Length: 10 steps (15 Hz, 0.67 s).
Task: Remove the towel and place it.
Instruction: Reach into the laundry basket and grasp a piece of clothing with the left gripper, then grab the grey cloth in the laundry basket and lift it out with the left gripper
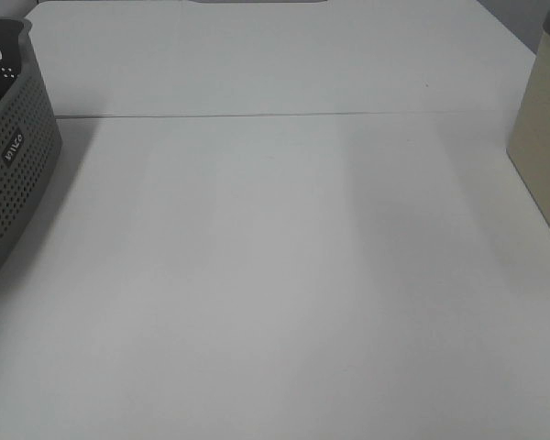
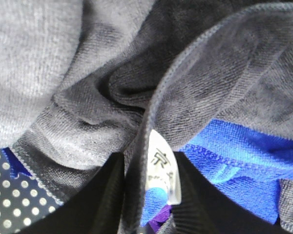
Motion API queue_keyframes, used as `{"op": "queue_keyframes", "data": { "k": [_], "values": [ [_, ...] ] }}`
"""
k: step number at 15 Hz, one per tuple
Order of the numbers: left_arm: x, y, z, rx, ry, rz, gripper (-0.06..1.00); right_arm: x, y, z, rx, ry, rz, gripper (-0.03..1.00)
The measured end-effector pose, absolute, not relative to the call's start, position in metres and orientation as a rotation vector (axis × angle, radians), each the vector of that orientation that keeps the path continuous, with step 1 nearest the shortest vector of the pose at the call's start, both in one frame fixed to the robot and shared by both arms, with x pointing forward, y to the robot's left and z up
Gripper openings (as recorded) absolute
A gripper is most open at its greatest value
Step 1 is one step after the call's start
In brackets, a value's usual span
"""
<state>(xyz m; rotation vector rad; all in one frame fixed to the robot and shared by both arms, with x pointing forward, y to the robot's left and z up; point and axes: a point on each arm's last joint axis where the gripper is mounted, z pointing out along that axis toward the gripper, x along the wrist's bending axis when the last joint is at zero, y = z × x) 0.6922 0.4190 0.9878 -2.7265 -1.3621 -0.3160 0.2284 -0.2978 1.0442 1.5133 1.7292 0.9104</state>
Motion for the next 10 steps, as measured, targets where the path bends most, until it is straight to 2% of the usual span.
{"op": "queue_keyframes", "data": {
  "k": [5,6,8,10],
  "values": [
    [0.6928,0.4192,0.9879,-2.707,-1.410,-0.329,0.30,0.2284,-0.2978,1.0442,1.513,1.729,0.910,0.70],
    [0.6928,0.4192,0.9879,-2.706,-1.411,-0.329,0.25,0.2284,-0.2978,1.0442,1.513,1.729,0.910,0.70],
    [0.6925,0.4191,0.9879,-2.706,-1.410,-0.323,0.03,0.2284,-0.2978,1.0442,1.513,1.729,0.910,0.70],
    [0.6924,0.4191,0.9878,-2.707,-1.407,-0.321,0.00,0.2284,-0.2978,1.0442,1.513,1.729,0.910,0.70]
  ]
}}
